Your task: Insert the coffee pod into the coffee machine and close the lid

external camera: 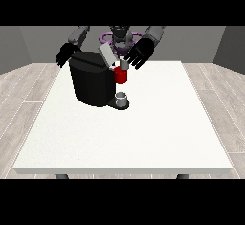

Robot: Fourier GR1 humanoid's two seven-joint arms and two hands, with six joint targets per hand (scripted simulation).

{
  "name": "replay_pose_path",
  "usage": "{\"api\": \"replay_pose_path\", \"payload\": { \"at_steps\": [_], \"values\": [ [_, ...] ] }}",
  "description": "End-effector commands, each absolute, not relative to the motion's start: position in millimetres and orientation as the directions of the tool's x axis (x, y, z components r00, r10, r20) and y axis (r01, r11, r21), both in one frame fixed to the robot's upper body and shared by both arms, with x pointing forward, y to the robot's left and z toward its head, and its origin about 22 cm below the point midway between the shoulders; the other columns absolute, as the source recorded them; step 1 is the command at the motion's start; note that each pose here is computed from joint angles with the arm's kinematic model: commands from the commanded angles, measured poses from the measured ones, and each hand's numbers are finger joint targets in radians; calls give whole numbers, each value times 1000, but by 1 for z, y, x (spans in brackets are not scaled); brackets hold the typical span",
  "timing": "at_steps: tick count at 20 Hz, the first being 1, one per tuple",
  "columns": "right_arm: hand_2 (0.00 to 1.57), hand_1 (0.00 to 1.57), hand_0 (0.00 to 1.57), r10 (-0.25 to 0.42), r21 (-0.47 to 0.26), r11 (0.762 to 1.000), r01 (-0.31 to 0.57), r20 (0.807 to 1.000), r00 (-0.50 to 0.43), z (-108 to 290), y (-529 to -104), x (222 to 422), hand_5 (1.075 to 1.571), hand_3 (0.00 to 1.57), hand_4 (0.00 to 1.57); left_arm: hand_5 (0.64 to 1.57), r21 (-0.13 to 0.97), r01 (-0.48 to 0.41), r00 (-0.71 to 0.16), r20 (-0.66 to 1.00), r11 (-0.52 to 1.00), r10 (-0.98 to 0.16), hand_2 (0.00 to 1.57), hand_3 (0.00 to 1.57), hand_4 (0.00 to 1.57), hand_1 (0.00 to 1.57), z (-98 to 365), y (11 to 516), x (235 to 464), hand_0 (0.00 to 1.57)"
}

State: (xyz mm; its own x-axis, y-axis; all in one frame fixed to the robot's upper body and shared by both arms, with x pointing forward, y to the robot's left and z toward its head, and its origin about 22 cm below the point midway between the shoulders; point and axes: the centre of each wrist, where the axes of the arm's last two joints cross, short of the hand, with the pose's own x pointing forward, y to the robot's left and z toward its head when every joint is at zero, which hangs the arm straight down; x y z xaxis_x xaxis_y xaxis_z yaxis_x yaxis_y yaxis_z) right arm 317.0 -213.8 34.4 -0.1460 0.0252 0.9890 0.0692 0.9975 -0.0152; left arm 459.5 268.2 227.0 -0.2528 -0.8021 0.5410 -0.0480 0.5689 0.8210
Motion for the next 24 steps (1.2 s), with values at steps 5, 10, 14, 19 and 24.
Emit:
{"api": "replay_pose_path", "payload": {
  "at_steps": [5,10,14,19,24],
  "values": [
    [0,0,0,10,-2,998,66,992,-122,34,-211,316,1571,0,498,1571,832,-28,-253,531,555,-809,1261,1187,504,1206,227,253,463,1206],
    [0,0,0,-3,13,998,60,987,-161,43,-200,312,1571,0,513,1571,834,-54,-256,520,550,-815,1272,1200,500,1203,215,268,461,1203],
    [0,0,0,14,-2,997,76,987,-159,42,-215,323,1571,0,481,1571,834,-47,-261,521,550,-813,1269,1202,515,1186,236,251,464,1186],
    [0,0,0,-5,22,995,102,988,-156,17,-227,310,1571,0,457,1571,840,-18,-264,519,543,-813,1265,1191,493,1208,224,244,463,1208],
    [0,0,0,11,7,993,119,989,-149,38,-234,324,1571,0,415,1571,836,32,-265,536,548,-802,1265,1171,485,1221,210,238,464,1221]
  ]
}}
